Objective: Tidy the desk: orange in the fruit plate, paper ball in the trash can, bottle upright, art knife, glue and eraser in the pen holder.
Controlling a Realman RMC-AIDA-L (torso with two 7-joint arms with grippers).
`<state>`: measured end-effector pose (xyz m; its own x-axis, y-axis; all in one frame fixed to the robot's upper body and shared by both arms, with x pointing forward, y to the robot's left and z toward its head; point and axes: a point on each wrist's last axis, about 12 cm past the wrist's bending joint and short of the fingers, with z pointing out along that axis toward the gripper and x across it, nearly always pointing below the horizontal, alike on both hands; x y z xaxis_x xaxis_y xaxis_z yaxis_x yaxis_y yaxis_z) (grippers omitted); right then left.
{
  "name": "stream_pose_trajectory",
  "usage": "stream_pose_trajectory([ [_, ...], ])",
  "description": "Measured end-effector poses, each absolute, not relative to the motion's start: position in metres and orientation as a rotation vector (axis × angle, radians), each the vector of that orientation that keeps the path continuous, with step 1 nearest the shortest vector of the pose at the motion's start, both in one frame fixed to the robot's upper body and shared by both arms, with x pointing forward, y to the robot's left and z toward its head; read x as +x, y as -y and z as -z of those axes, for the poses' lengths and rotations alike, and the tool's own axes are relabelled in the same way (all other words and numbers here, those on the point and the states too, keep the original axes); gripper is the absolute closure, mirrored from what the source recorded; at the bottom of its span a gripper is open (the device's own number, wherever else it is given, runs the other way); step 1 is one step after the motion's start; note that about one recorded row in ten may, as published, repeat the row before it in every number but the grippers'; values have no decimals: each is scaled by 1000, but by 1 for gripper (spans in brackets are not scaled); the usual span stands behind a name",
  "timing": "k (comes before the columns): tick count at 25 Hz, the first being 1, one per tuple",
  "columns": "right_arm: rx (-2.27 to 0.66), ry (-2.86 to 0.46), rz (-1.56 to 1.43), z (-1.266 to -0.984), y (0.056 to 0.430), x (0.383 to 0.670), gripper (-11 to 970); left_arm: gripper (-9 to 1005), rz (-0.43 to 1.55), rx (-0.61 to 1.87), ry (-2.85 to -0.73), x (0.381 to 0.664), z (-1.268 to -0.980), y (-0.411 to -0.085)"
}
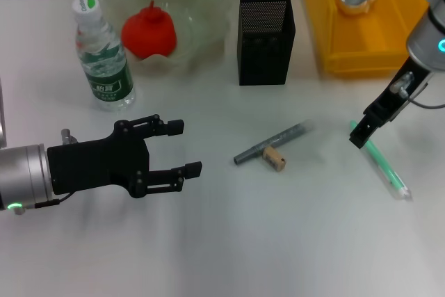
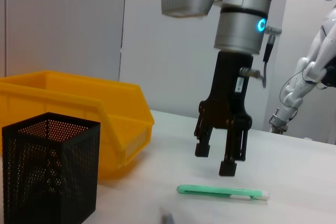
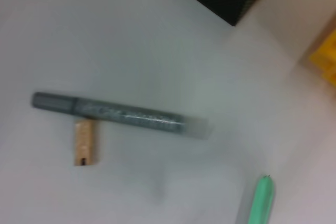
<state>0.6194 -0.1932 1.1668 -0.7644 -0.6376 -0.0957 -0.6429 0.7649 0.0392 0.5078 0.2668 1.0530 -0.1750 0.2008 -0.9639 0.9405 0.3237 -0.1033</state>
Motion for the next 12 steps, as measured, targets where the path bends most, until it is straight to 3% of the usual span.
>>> stream_pose_trajectory([
  [12, -1033, -2881, -79, -1151, 190, 622, 203, 201, 948, 1047, -1618, 507, -1053, -269],
])
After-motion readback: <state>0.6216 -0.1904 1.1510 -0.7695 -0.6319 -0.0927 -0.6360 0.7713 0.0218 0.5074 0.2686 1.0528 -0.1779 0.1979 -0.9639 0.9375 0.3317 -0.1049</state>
